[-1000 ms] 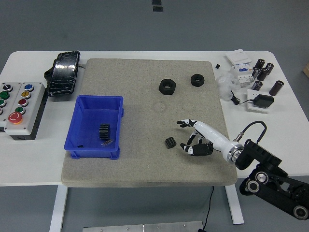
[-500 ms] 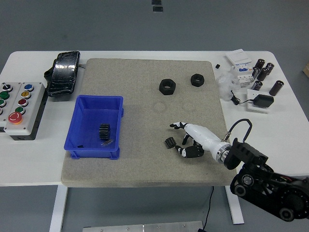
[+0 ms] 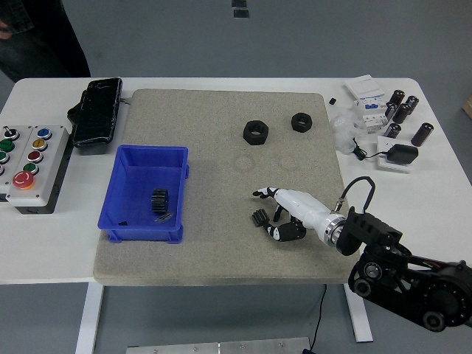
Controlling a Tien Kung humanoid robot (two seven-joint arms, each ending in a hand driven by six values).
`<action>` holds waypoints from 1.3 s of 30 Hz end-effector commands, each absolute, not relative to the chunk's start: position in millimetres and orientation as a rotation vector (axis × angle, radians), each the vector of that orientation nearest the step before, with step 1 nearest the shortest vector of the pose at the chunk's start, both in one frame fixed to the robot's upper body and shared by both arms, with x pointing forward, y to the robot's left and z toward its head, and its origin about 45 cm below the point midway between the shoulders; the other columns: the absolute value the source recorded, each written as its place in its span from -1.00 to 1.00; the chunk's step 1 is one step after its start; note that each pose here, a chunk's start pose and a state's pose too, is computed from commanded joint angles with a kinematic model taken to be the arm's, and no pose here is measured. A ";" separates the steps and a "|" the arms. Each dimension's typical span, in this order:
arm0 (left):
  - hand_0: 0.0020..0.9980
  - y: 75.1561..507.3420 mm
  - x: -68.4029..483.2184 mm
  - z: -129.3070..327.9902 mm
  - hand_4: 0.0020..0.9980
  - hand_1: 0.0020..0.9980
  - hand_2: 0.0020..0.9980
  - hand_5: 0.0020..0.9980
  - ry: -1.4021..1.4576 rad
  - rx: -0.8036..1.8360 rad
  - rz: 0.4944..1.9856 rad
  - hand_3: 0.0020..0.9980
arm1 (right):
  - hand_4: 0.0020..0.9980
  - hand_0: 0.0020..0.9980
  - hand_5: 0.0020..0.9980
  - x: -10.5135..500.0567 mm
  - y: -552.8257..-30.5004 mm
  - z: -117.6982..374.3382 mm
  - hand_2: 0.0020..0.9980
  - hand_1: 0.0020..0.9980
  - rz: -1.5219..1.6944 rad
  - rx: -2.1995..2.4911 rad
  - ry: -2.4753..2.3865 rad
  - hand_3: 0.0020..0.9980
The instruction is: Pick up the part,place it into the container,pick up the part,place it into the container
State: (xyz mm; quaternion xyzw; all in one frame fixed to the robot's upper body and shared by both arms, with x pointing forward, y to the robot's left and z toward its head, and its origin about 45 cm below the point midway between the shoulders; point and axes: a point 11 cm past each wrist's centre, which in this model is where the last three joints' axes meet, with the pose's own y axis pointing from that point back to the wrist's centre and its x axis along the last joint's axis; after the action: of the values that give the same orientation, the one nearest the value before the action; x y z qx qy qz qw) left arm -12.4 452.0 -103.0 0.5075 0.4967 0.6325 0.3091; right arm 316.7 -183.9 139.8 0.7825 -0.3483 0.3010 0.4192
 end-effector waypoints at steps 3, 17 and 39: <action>0.23 452.0 -12.8 -103.0 0.24 0.03 0.09 -0.17 1.313 1.343 1.670 0.28 | -0.29 -0.50 -1.00 315.6 -181.7 139.2 0.61 -0.05 0.752 1.967 -0.865 0.69; 0.23 451.3 -10.5 -103.3 0.24 0.03 0.09 -0.17 1.311 1.336 1.673 0.29 | 0.02 -0.51 -1.00 312.4 -182.4 135.0 -0.10 -0.08 0.714 1.979 -0.884 0.02; 0.23 449.6 -12.0 -103.9 0.25 0.03 0.09 -0.16 1.319 1.339 1.668 0.29 | 0.01 -0.44 -1.00 357.9 -96.4 203.1 -0.04 -0.02 0.923 2.099 -1.102 -0.21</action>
State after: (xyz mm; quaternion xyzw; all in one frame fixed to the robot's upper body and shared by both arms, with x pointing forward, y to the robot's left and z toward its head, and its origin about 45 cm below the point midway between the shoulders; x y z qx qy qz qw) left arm -12.0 449.6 -103.9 0.5069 0.4991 0.6311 0.3092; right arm 357.9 -96.4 203.1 0.7886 -0.4140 0.3468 0.2941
